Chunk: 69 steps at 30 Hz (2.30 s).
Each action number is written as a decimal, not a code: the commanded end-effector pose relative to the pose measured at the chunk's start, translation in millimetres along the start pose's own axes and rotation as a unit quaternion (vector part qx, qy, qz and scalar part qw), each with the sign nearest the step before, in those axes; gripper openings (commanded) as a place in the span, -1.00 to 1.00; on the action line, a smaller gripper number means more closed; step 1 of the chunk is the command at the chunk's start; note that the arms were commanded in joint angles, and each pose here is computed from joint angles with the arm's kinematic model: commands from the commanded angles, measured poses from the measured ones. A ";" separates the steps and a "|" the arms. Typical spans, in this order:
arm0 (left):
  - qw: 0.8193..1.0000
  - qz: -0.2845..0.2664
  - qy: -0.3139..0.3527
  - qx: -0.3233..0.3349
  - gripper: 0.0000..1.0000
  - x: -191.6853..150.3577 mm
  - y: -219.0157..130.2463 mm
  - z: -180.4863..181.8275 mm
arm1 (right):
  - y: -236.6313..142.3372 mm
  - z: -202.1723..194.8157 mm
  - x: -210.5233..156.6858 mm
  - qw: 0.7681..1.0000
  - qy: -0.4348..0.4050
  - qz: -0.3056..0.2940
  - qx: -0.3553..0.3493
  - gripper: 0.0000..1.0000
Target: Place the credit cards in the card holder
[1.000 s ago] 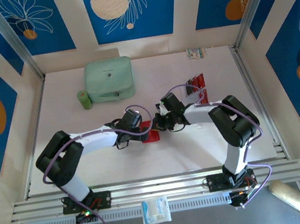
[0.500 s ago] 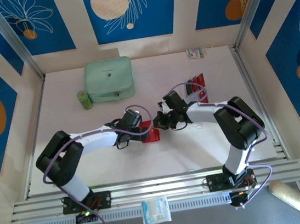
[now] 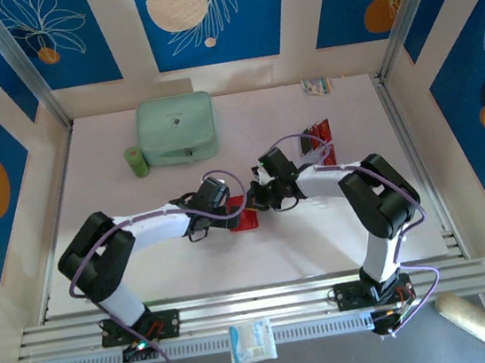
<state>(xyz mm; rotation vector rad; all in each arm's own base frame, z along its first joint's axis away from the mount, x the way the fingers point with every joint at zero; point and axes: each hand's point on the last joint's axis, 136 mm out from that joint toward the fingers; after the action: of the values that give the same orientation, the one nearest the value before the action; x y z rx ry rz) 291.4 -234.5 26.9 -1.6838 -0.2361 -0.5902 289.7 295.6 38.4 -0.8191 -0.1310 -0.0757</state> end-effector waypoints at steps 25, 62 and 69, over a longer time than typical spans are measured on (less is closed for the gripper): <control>0.998 0.057 0.009 0.026 1.00 -34.2 9.9 13.7 | 11.1 -52.7 -38.7 0.996 0.036 0.034 -0.068 -1.00; 0.997 0.081 0.011 0.003 0.98 10.2 15.8 12.9 | -8.7 -30.2 -25.6 0.998 0.044 0.030 -0.032 -1.00; 0.996 0.090 0.014 0.013 0.98 3.5 19.5 16.6 | -18.3 -15.9 -10.7 0.999 0.036 0.006 -0.024 -1.00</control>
<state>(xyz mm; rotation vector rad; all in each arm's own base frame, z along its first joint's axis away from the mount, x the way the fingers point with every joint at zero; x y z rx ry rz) 322.4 -236.0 29.3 -1.7108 -0.1386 -0.5186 283.2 280.0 36.8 -0.8294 -0.1045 -0.0951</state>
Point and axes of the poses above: each hand's point on the last joint's axis, 136 mm out from that joint toward the fingers, its own y axis out along the fingers, its own z axis along the line the jaws close on, x = y × z, and after that the axes turned 4 degrees about -y, right-handed
